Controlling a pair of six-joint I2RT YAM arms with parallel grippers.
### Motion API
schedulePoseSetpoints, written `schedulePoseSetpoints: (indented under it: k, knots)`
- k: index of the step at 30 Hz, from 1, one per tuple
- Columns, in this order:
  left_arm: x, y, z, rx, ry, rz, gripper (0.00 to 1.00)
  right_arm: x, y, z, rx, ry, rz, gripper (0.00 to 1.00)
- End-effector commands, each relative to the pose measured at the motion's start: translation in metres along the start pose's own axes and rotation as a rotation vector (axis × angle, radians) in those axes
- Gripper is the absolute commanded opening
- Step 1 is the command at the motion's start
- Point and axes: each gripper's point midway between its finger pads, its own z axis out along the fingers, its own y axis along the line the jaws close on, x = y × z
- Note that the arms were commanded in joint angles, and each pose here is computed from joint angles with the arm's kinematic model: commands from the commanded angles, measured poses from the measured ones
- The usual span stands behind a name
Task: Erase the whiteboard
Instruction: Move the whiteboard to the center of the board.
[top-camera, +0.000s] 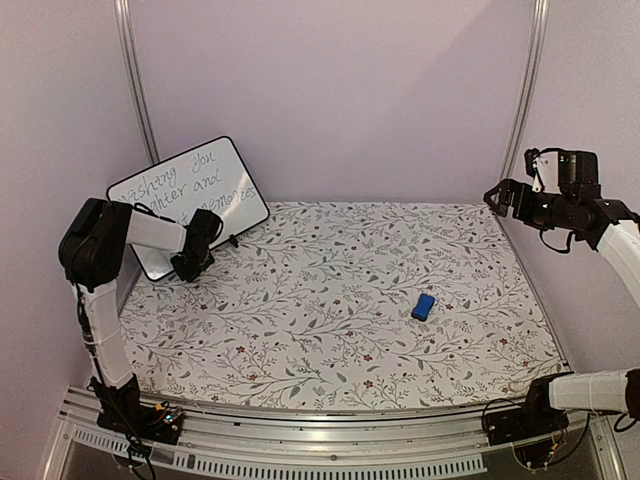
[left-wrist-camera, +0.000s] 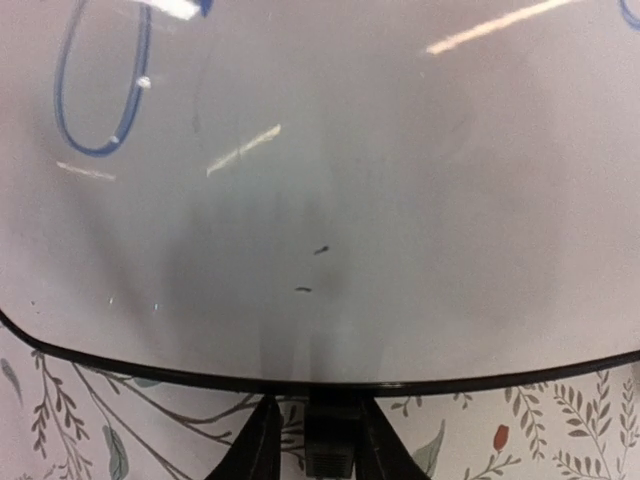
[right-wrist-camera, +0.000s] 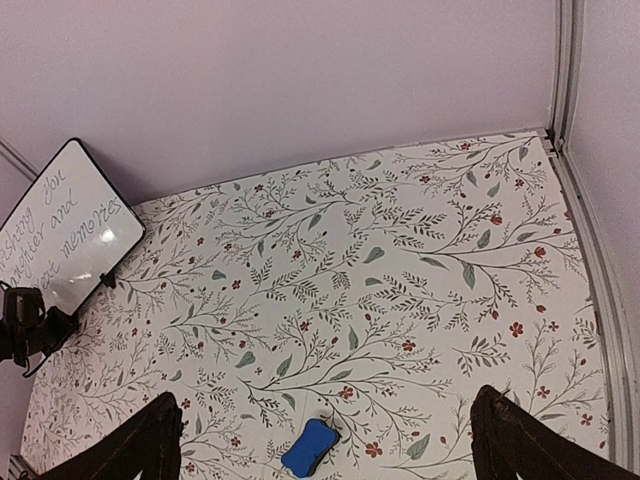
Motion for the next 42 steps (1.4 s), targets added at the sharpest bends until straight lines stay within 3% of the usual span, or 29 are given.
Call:
schedulePoseSetpoints:
  k: [1,8,12,26,42]
  knots:
    - [0.003,0.005,0.007,-0.016,-0.009,0.000,0.23,-0.002,0.004,-0.003,-0.023,-0.016,-0.004,0.99]
    - [0.004,0.005,0.009,-0.011,-0.010,0.004,0.13,-0.002,0.005,-0.005,-0.021,-0.020,-0.005,0.99]
    - [0.005,0.007,0.008,-0.012,-0.011,0.004,0.00,-0.002,0.004,-0.005,-0.021,-0.023,-0.006,0.99]
    - [0.010,-0.011,-0.013,0.073,-0.048,0.034,0.00,0.000,0.003,-0.002,-0.021,-0.018,-0.002,0.99]
    - [0.066,-0.036,-0.051,0.189,-0.020,0.152,0.00,0.003,0.004,0.003,-0.032,-0.010,0.007,0.99]
